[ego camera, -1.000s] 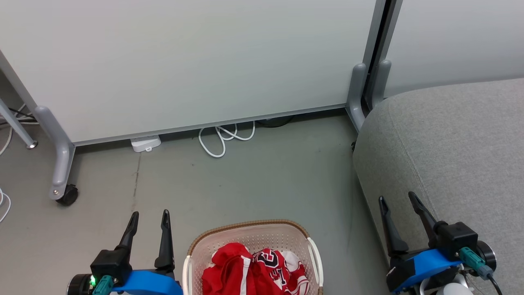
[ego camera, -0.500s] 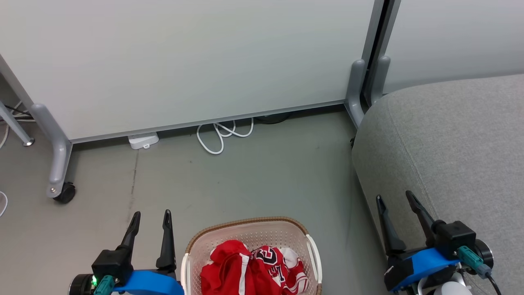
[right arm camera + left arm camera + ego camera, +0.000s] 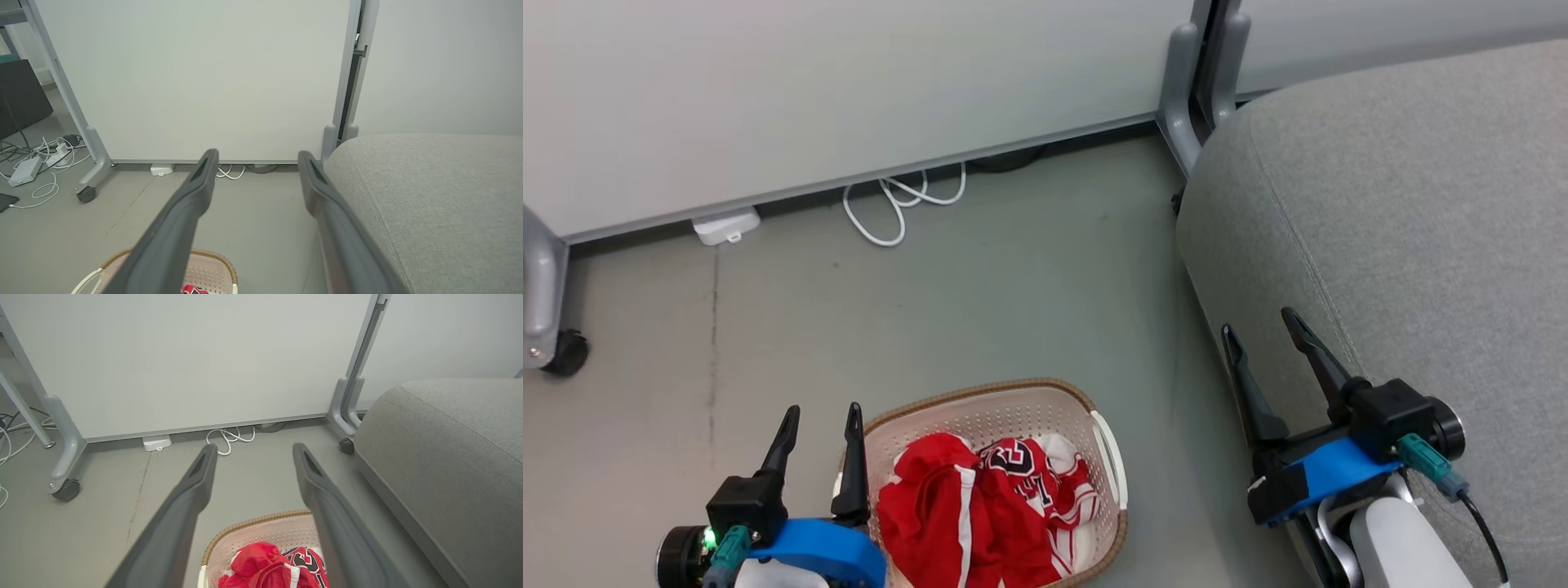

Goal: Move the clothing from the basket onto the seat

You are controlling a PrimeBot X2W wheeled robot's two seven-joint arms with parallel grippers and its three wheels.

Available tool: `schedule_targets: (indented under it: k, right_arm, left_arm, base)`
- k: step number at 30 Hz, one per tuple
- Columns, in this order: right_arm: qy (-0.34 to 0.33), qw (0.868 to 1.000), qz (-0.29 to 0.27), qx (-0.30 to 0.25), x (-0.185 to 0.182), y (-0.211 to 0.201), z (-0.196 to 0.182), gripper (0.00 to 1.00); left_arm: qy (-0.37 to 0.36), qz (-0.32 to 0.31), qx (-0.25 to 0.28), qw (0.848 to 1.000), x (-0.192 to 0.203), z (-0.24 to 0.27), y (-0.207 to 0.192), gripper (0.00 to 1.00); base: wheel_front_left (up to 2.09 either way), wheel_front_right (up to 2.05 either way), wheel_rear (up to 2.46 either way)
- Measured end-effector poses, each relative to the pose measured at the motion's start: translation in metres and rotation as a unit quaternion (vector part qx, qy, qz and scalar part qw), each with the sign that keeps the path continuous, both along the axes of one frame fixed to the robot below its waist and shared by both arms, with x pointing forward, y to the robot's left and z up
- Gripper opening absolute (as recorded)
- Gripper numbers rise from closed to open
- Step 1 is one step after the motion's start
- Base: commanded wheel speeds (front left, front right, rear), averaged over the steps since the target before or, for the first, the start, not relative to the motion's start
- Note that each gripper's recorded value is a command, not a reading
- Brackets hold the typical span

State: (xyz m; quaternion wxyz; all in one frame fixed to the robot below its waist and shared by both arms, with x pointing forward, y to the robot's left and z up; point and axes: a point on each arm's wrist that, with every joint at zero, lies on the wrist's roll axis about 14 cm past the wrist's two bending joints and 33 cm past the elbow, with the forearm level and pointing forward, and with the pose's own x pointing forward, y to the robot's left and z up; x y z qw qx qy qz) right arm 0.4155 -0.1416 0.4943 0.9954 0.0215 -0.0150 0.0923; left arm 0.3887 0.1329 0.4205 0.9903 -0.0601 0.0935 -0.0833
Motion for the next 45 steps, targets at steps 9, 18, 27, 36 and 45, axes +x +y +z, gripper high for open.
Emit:
schedule_targets:
  k: [9,18,27,36,45]
  right_arm:
    - [0.027,1.0,-0.012,-0.007,0.02,-0.012,-0.025,1.0]
    - [0.06,0.998,-0.017,-0.008,0.038,-0.017,-0.058,1.0]
    - [0.083,0.996,-0.029,-0.014,0.052,-0.028,-0.085,1.0]
    - [0.115,0.992,-0.044,-0.017,0.055,-0.04,-0.116,1.0]
    - [0.128,0.99,-0.057,-0.029,0.062,-0.051,-0.136,1.0]
  left_arm:
    - [0.088,-0.061,-0.002,0.994,0.016,-0.063,-0.038,1.0]
    - [0.193,-0.119,0.007,0.974,0.013,-0.135,-0.069,1.0]
    - [0.293,-0.144,0.024,0.945,0.0,-0.201,-0.076,1.0]
    - [0.356,-0.139,0.023,0.924,-0.004,-0.244,-0.074,1.0]
    - [0.361,-0.102,0.032,0.926,0.022,-0.27,-0.067,1.0]
  base:
    - [0.0,0.0,0.0]
    - [0.0,0.0,0.0]
    - [0.0,0.0,0.0]
    - [0.0,0.0,0.0]
    - [0.0,0.0,0.0]
